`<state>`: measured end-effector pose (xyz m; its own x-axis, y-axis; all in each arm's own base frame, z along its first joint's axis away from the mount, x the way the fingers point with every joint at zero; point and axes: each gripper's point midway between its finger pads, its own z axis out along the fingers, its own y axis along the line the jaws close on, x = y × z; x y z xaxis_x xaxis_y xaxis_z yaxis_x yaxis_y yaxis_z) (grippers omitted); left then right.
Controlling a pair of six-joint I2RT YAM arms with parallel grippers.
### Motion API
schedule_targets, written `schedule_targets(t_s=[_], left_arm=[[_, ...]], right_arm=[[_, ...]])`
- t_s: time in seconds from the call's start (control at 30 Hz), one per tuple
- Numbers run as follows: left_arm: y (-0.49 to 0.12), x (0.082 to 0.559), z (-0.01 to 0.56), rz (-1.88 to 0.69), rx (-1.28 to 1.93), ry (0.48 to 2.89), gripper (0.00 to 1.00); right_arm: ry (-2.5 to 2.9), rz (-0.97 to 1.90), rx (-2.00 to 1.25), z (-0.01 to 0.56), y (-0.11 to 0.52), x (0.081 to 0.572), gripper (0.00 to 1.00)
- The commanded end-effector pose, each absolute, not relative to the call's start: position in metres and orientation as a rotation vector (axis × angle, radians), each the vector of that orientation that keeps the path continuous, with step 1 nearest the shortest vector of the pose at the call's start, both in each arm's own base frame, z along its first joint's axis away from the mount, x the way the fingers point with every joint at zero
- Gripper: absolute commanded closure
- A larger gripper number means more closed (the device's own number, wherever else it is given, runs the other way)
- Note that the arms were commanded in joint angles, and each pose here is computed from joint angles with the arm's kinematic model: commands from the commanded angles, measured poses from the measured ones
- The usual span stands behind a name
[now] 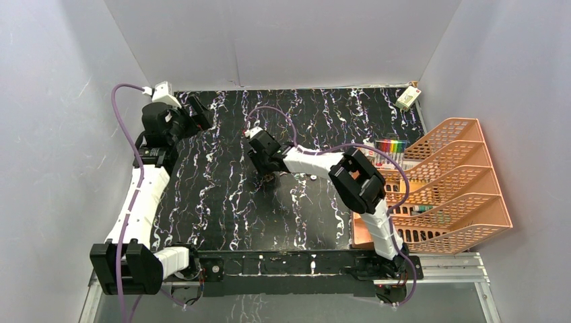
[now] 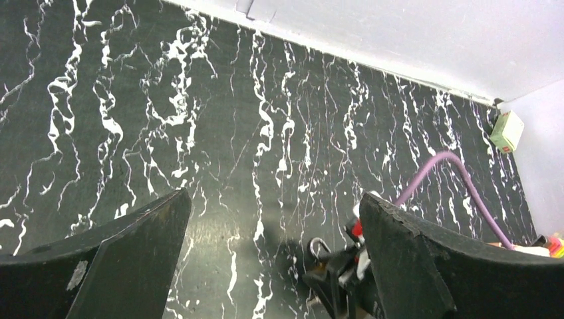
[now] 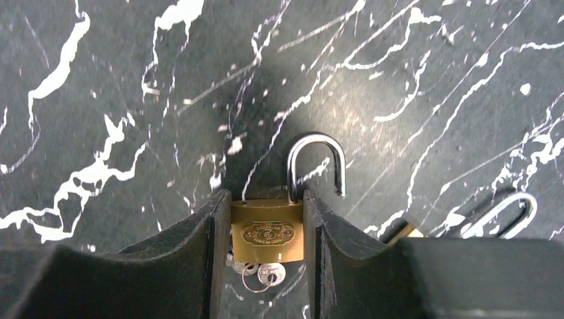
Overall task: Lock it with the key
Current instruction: Pick up the lock from the center of the board.
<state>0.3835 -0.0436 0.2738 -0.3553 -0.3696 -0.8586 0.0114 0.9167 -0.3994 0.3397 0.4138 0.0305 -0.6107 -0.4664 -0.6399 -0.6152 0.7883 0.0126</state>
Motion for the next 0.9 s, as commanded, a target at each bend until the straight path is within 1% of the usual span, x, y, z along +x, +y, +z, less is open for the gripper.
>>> schedule_targets(t_s=[0.0, 0.1, 0.17, 0.23, 0.33, 0.37, 0.4, 0.43, 0.5, 0.57, 0.63, 0.7, 0.77, 0.8, 0.87], left_arm=[[-0.032, 0.402, 0.306, -0.36, -0.271, 1.753, 0.02], [-0.012, 0.42, 0.306, -0.268, -0.333, 1.651, 0.02], [-0.007, 0.431, 0.306, -0.252, -0.339, 1.579, 0.02], [0.003, 0.44, 0.292, -0.207, -0.384, 1.562, 0.02], [0.021, 0.449, 0.246, -0.115, -0.491, 1.633, 0.02], [0.024, 0.452, 0.223, -0.086, -0.515, 1.701, 0.02], [0.026, 0.456, 0.212, -0.055, -0.537, 1.776, 0.03], [0.025, 0.459, 0.202, -0.034, -0.542, 1.859, 0.06], [0.01, 0.465, 0.217, 0.005, -0.414, 1.872, 0.04], [0.003, 0.467, 0.234, -0.019, -0.362, 1.848, 0.02], [-0.018, 0.472, 0.247, -0.133, -0.239, 1.852, 0.02], [-0.051, 0.471, 0.249, -0.375, -0.076, 1.902, 0.02], [-0.091, 0.458, 0.243, -0.634, 0.088, 1.983, 0.02], [-0.109, 0.444, 0.234, -0.768, 0.155, 2.046, 0.02], [-0.13, 0.421, 0.235, -0.949, 0.255, 2.078, 0.02]], right_arm=[[2.247, 0.395, -0.806, 0.077, 0.416, 0.332, 0.65], [2.213, 0.456, -0.801, 0.093, 0.415, 0.325, 0.65], [2.2, 0.514, -0.792, 0.101, 0.415, 0.316, 0.65], [2.179, 0.571, -0.782, 0.11, 0.417, 0.309, 0.65], [2.154, 0.62, -0.782, 0.122, 0.414, 0.296, 0.66], [2.143, 0.633, -0.782, 0.125, 0.414, 0.292, 0.66], [2.13, 0.649, -0.781, 0.129, 0.412, 0.288, 0.65], [2.128, 0.658, -0.783, 0.129, 0.411, 0.284, 0.66], [2.129, 0.664, -0.787, 0.131, 0.407, 0.278, 0.66], [2.12, 0.669, -0.787, 0.133, 0.401, 0.273, 0.65], [2.103, 0.673, -0.79, 0.14, 0.396, 0.269, 0.65], [2.087, 0.677, -0.798, 0.148, 0.391, 0.266, 0.65], [2.076, 0.681, -0.8, 0.155, 0.386, 0.262, 0.65], [2.074, 0.684, -0.8, 0.157, 0.384, 0.26, 0.65], [2.067, 0.689, -0.8, 0.161, 0.379, 0.256, 0.65]])
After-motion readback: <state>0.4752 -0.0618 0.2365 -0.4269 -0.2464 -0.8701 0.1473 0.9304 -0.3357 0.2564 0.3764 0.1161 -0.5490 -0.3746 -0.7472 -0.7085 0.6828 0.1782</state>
